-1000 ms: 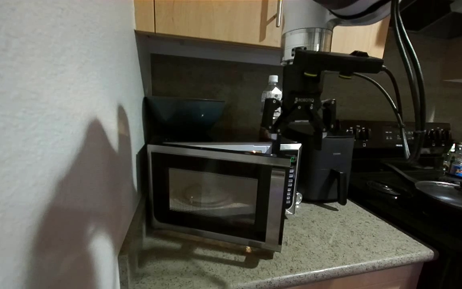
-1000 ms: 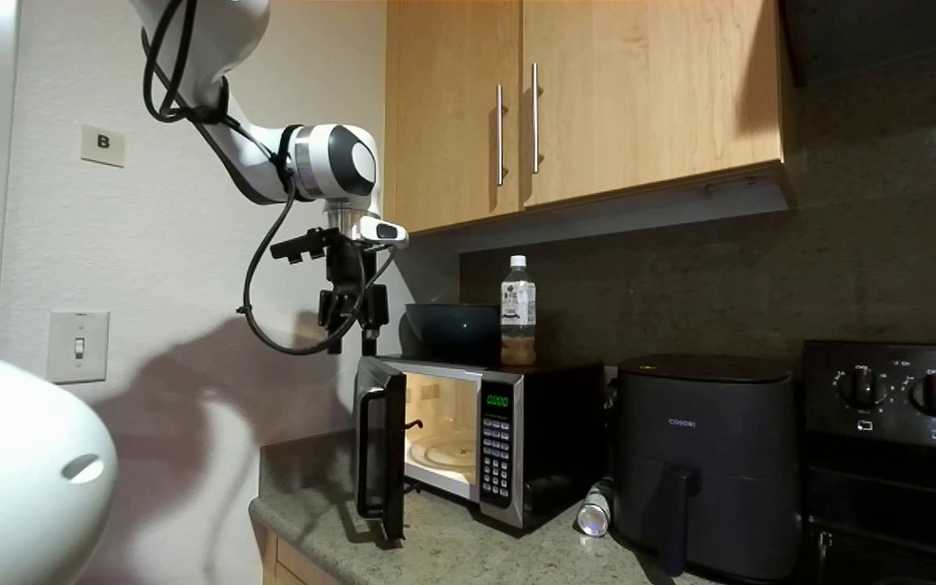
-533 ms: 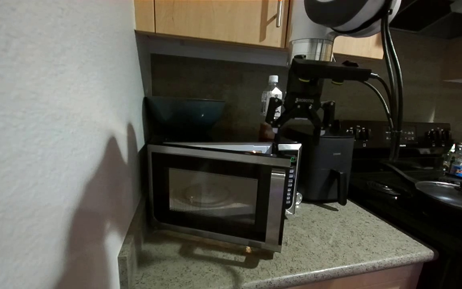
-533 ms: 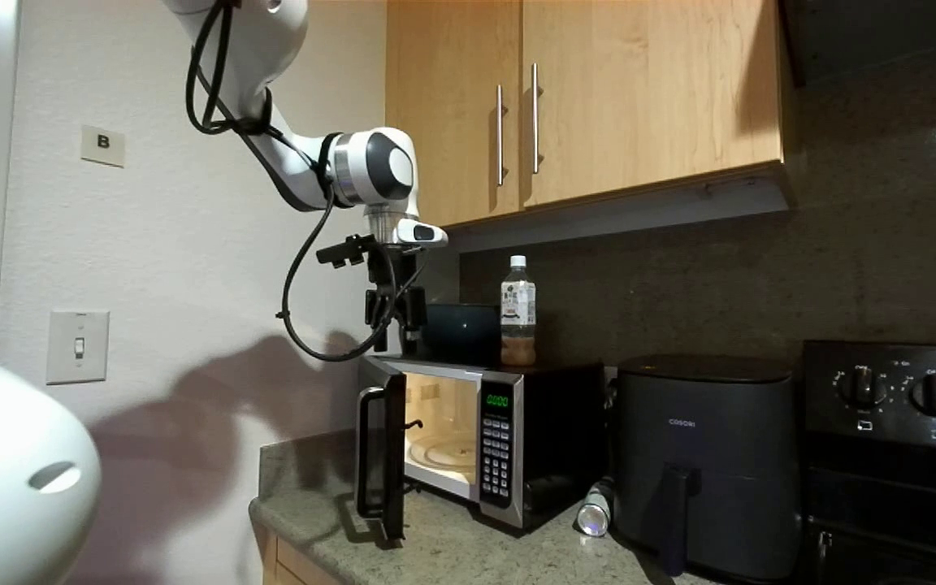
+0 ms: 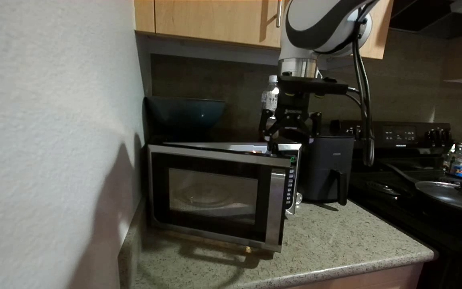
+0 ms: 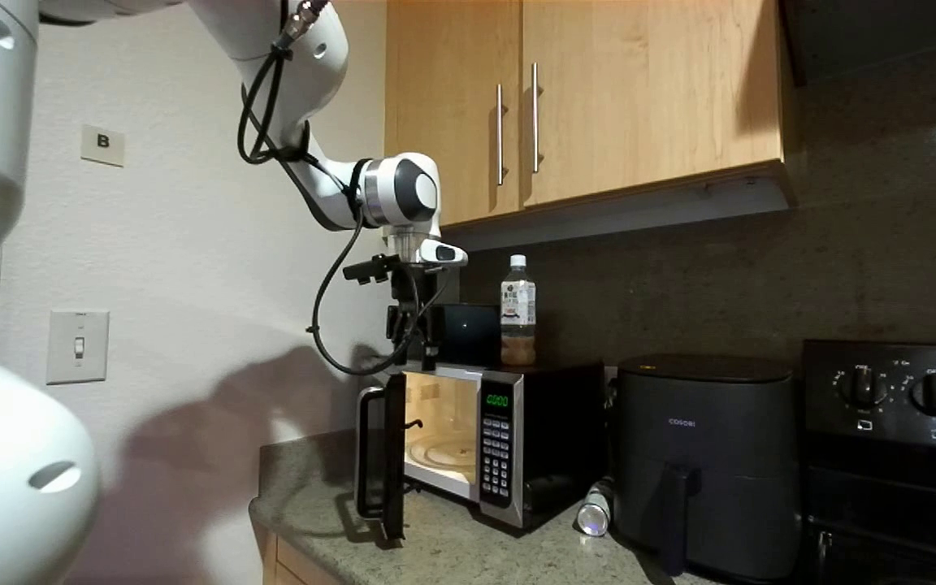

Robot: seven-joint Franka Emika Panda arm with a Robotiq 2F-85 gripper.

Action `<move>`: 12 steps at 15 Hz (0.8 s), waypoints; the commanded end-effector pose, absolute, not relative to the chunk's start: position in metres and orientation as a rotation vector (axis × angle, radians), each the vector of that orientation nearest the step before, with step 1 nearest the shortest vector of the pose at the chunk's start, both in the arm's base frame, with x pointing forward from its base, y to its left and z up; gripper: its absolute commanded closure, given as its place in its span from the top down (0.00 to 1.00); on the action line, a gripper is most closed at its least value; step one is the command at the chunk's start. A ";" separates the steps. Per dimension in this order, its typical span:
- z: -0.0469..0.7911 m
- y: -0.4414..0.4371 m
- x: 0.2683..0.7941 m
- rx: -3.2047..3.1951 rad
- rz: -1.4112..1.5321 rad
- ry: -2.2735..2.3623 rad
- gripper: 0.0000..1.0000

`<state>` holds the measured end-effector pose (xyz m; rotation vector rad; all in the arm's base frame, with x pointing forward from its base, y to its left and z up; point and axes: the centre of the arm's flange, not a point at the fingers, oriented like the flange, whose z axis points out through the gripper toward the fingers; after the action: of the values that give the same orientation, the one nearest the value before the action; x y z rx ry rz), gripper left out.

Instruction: Open the microwave door

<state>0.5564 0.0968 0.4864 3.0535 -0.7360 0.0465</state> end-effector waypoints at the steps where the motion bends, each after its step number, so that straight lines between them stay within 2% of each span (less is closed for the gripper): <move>1: 0.488 0.092 0.580 3.038 0.028 -0.769 1.00; 6: 0.478 0.091 0.591 3.032 -0.040 -0.766 1.00; 12: 0.462 0.114 0.579 2.997 -0.161 -0.681 1.00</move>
<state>0.5820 0.1018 0.4624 3.0201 -0.7227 -0.1124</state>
